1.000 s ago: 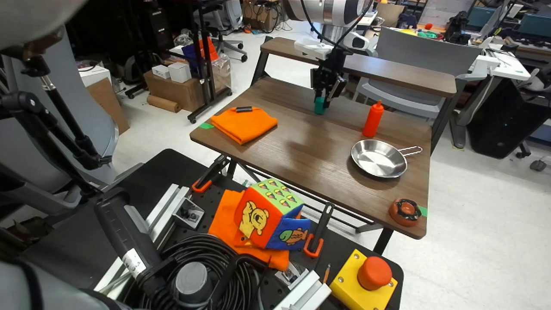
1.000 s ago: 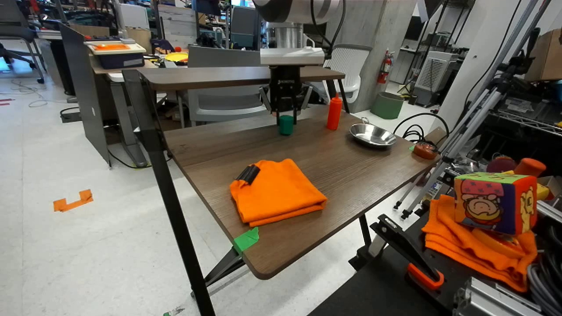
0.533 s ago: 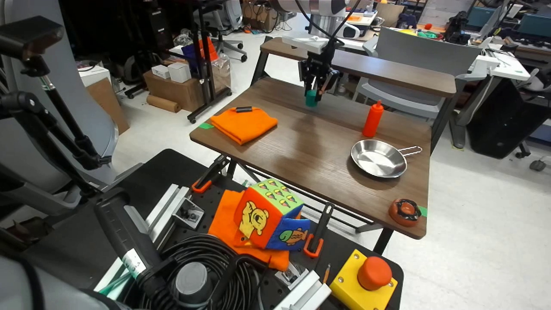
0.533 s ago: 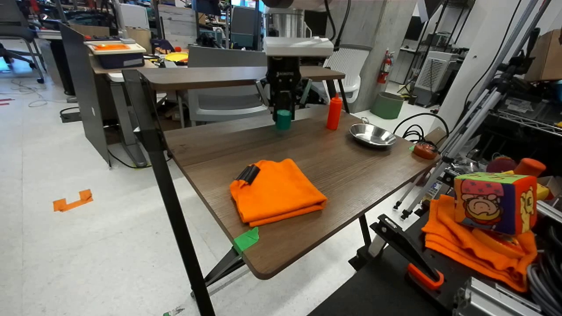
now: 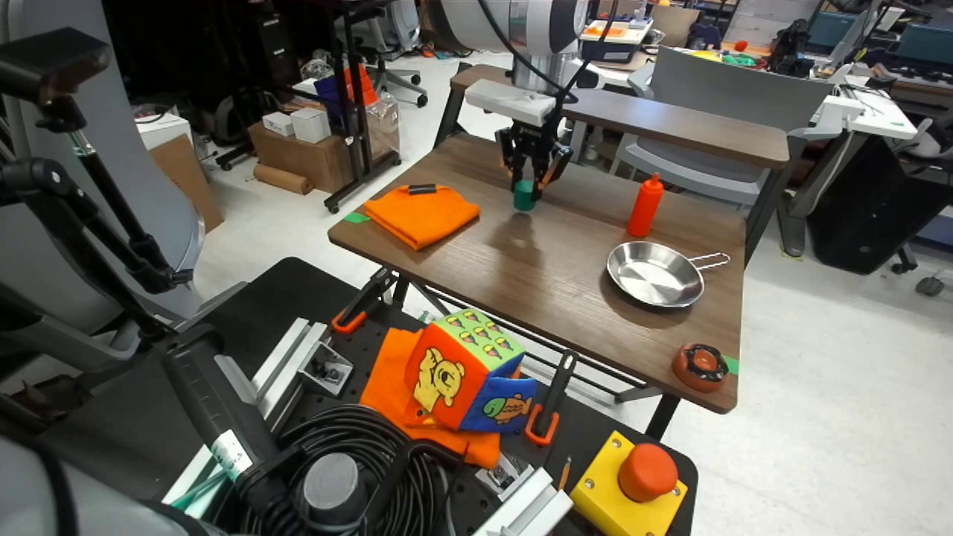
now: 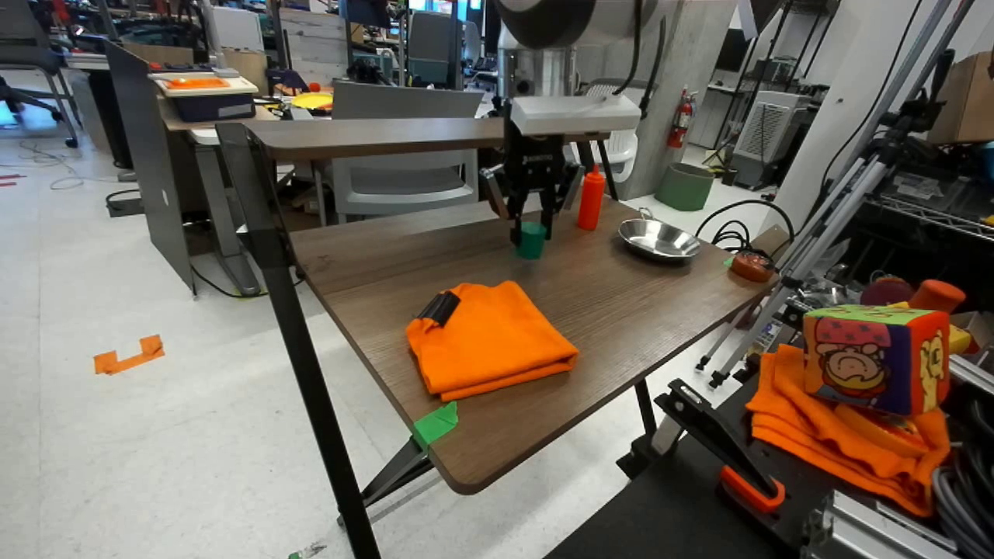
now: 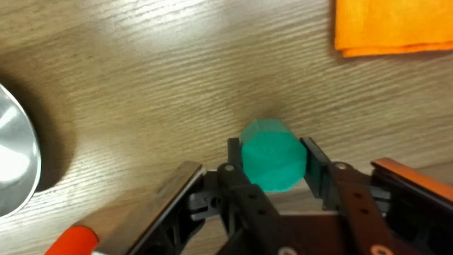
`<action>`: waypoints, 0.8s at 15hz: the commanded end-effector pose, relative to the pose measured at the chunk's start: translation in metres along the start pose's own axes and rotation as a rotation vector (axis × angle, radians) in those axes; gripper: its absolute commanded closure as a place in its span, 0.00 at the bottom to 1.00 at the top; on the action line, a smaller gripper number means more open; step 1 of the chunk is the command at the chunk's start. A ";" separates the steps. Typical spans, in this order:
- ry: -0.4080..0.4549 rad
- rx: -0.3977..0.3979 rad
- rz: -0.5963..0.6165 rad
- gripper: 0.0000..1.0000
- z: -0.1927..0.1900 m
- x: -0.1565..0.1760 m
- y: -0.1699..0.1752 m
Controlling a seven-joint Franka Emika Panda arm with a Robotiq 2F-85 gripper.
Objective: Move the green block forward
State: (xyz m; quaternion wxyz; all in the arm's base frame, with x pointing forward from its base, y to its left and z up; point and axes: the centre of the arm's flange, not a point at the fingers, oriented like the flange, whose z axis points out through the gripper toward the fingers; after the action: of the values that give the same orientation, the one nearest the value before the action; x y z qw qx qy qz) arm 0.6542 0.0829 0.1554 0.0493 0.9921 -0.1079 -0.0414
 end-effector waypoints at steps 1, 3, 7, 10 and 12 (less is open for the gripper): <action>0.009 -0.002 -0.054 0.81 0.004 -0.079 0.034; 0.009 0.003 -0.072 0.81 0.006 -0.100 0.043; 0.019 0.035 -0.086 0.81 0.011 -0.144 0.067; 0.032 0.025 -0.068 0.81 0.024 -0.167 0.084; 0.024 0.015 -0.045 0.81 0.035 -0.172 0.094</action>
State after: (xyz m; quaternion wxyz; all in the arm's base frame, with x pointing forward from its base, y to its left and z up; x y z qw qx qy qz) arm 0.5011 0.0434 0.1422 0.0369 0.9949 -0.0839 -0.0420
